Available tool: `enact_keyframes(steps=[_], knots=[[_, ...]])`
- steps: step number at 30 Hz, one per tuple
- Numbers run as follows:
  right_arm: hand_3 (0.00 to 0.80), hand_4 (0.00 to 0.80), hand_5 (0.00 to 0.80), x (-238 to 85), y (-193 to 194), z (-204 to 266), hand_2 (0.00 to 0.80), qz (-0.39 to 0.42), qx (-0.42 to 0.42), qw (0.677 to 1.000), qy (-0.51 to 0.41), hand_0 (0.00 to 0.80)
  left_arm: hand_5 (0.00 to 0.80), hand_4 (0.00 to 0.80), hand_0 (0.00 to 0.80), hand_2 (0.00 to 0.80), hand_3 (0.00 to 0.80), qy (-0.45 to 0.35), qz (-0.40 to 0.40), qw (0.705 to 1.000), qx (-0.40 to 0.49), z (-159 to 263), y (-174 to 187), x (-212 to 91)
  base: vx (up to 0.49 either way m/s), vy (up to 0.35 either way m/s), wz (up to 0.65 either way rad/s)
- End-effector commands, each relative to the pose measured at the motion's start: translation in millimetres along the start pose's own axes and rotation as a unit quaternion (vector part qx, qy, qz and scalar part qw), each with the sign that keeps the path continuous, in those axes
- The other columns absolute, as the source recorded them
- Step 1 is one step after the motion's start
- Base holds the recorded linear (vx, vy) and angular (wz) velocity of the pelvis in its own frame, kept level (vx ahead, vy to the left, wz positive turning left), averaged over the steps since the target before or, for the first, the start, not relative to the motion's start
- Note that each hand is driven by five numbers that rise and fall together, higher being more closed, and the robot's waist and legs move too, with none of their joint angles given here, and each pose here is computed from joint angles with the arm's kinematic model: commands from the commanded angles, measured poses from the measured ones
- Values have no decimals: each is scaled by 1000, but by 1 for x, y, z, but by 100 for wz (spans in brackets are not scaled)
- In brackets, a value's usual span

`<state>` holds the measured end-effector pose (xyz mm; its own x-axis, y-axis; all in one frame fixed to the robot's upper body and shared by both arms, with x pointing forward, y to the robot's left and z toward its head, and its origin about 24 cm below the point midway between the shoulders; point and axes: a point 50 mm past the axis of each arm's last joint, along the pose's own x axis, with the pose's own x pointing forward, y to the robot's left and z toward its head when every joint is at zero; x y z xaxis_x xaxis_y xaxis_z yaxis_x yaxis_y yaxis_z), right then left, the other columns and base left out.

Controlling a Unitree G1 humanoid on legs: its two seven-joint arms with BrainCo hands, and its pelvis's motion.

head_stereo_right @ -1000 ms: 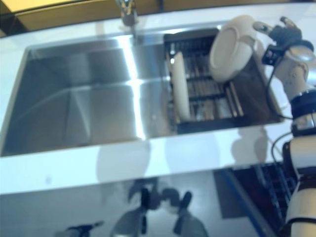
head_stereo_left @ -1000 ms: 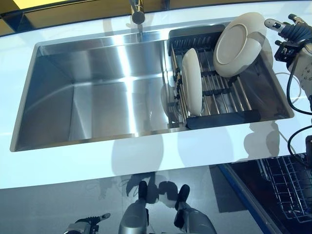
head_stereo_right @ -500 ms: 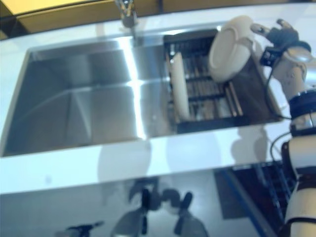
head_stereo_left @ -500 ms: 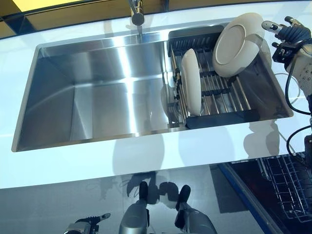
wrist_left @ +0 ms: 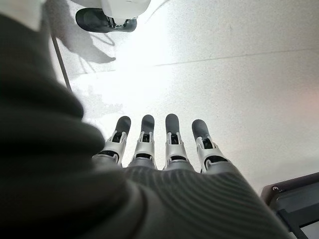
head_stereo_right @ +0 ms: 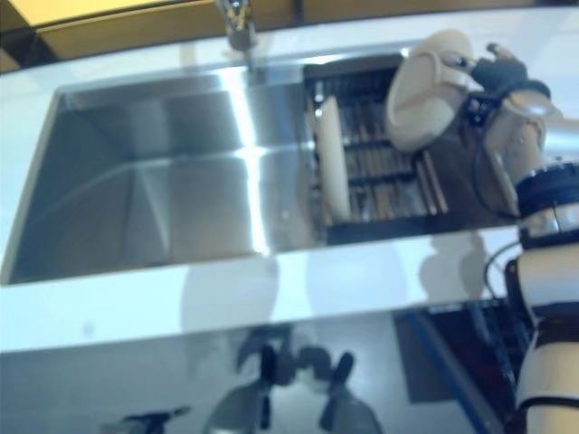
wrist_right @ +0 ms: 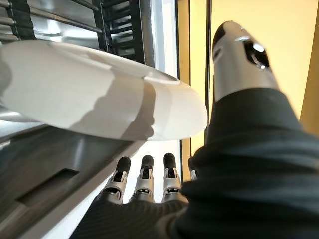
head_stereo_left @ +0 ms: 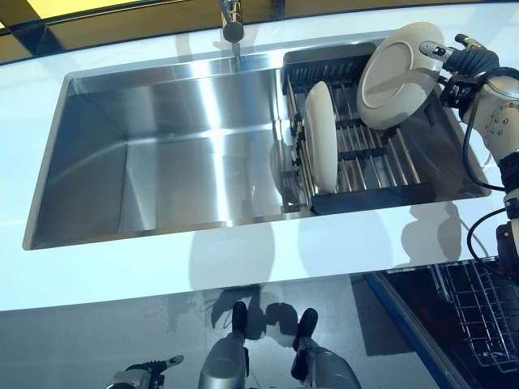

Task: Take plates into dishwasher

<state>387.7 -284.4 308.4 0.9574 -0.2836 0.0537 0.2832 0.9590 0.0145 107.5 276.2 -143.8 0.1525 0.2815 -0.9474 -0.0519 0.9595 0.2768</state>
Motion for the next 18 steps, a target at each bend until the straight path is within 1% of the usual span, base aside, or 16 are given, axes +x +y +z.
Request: enact_keyframes(steps=[1, 13, 18], knots=[[0, 0, 0, -5, 22, 35, 0, 31, -35, 998, -51, 0, 0, 0, 0, 0, 0, 24, 27, 998, 45, -4, 16, -1, 0, 0, 0], [0, 0, 0, -2, 26, 18, 0, 48, -37, 998, 7, 0, 0, 0, 0, 0, 0, 19, 24, 999, 43, 1, 15, -1, 0, 0, 0], [0, 0, 0, -2, 30, 15, 0, 65, -38, 997, 11, 0, 0, 0, 0, 0, 0, 18, 22, 999, 41, 1, 15, -1, 0, 0, 0]])
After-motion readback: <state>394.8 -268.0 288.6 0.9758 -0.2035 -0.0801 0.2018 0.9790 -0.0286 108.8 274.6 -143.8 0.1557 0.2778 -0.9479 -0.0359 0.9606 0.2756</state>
